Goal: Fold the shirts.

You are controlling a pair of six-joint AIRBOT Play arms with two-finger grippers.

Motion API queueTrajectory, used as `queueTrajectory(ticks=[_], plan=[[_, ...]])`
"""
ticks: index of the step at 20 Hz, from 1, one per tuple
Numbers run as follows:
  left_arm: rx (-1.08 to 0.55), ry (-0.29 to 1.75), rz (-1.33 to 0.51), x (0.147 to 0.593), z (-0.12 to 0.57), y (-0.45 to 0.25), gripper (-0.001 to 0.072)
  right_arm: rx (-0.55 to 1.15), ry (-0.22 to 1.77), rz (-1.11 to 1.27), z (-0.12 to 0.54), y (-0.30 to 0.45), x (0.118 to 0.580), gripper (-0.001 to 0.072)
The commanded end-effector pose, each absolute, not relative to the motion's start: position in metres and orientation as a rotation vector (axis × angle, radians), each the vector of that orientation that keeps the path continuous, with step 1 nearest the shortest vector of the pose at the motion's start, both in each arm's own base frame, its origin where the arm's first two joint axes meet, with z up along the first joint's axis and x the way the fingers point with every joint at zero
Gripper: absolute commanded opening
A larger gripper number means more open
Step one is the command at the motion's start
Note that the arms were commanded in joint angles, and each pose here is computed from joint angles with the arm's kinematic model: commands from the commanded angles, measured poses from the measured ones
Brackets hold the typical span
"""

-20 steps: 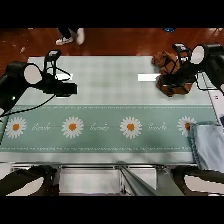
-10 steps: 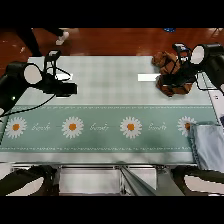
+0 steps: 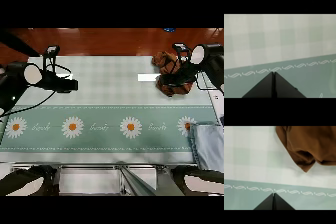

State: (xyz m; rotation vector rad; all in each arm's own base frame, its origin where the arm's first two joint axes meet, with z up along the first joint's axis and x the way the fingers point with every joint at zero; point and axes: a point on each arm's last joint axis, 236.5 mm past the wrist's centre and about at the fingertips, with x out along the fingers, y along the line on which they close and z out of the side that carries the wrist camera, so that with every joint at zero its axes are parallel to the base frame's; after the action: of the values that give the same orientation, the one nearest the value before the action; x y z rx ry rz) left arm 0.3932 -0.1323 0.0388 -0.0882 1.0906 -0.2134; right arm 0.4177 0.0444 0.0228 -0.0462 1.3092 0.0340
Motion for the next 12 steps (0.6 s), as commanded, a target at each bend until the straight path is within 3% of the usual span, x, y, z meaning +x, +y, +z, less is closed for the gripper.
queueTrajectory(ticks=[1, 4, 5, 6, 7, 8, 12], plan=[[-0.113, 0.951, -0.223, 0.421, 0.057, -0.137, 0.0016, -0.054, 1.196, 0.034, 0.031, 0.045, 0.443, 0.0024], [-0.138, 0.802, -0.232, 0.447, 0.08, -0.142, 0.0016, -0.042, 1.08, 0.046, 0.043, 0.049, 0.468, 0.0042], [-0.145, 0.751, -0.233, 0.457, 0.088, -0.143, 0.0019, -0.054, 1.04, 0.04, 0.047, 0.047, 0.476, 0.0209], [-0.154, 0.698, -0.234, 0.467, 0.094, -0.144, 0.0094, -0.082, 0.989, 0.008, 0.054, 0.038, 0.487, 0.0412], [-0.158, 0.661, -0.235, 0.475, 0.098, -0.145, 0.0323, -0.114, 0.928, -0.036, 0.063, 0.026, 0.499, 0.0417], [-0.162, 0.638, -0.234, 0.482, 0.097, -0.146, 0.0507, -0.139, 0.874, -0.089, 0.072, 0.011, 0.508, 0.0417], [-0.156, 0.696, -0.219, 0.486, 0.069, -0.144, 0.0509, 0.016, 0.837, -0.236, 0.055, -0.042, 0.527, 0.0416]])
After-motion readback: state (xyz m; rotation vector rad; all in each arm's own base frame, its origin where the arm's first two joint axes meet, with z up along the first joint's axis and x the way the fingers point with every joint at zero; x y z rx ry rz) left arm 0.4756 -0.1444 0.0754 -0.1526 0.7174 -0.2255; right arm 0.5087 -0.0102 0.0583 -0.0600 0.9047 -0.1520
